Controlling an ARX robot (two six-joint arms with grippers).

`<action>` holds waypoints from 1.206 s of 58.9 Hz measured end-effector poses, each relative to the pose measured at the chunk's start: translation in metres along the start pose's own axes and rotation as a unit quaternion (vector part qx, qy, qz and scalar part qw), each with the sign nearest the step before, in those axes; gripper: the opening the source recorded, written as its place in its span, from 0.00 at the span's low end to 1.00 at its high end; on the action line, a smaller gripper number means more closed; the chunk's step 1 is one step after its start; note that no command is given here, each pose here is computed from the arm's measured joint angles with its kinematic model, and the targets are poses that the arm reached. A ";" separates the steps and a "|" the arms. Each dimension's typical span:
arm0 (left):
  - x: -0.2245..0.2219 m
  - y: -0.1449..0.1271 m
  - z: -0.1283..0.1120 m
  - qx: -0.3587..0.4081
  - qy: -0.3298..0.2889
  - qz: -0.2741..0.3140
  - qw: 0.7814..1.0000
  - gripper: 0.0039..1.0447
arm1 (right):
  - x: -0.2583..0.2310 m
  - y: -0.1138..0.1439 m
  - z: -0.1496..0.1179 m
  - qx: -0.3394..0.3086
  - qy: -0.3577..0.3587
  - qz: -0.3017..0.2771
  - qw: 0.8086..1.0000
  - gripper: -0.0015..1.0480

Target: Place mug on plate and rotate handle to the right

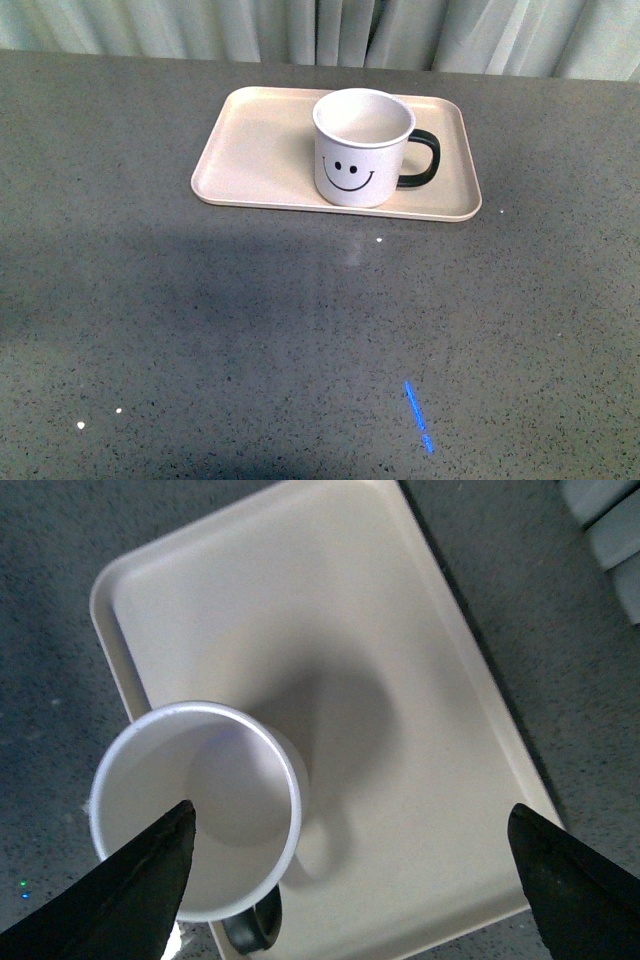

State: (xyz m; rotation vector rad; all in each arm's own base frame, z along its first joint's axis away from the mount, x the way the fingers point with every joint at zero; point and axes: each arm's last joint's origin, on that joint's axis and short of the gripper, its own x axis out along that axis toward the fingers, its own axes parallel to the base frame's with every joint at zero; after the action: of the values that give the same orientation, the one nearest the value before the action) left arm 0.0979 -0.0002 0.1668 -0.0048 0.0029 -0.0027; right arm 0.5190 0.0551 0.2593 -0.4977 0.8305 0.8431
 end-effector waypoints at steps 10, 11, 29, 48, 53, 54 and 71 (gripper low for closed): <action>0.000 0.000 0.000 0.000 0.000 0.000 1.000 0.91 | -0.038 -0.007 0.007 0.025 -0.068 -0.011 0.997 0.88; 0.000 0.000 0.000 0.000 0.000 0.000 1.000 0.91 | -0.038 -0.007 0.007 0.025 -0.068 -0.011 0.997 0.88; 0.000 0.000 0.000 0.000 0.000 0.000 1.000 0.91 | -0.084 -0.027 0.024 0.093 -0.175 -0.155 0.968 0.69; 0.000 0.000 0.000 0.000 0.000 0.000 1.000 0.91 | -0.136 0.076 -0.054 0.178 -0.451 -0.419 0.768 0.21; 0.000 0.000 0.000 0.000 0.000 0.000 1.000 0.91 | -0.112 0.106 -0.100 0.198 -0.433 -0.414 0.775 0.06; 0.000 0.000 0.000 0.000 0.000 0.000 1.000 0.91 | -0.108 0.108 -0.105 0.202 -0.428 -0.413 0.778 0.04; 0.000 0.000 0.000 0.000 0.000 0.000 1.000 0.91 | -0.085 0.174 -0.176 0.225 -0.388 -0.398 0.800 0.02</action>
State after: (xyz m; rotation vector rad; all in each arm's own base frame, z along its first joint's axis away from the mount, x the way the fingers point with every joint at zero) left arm 0.0979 -0.0002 0.1668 -0.0048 0.0029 -0.0027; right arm 0.2680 -0.0006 0.2116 -0.0132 -0.0097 -0.0024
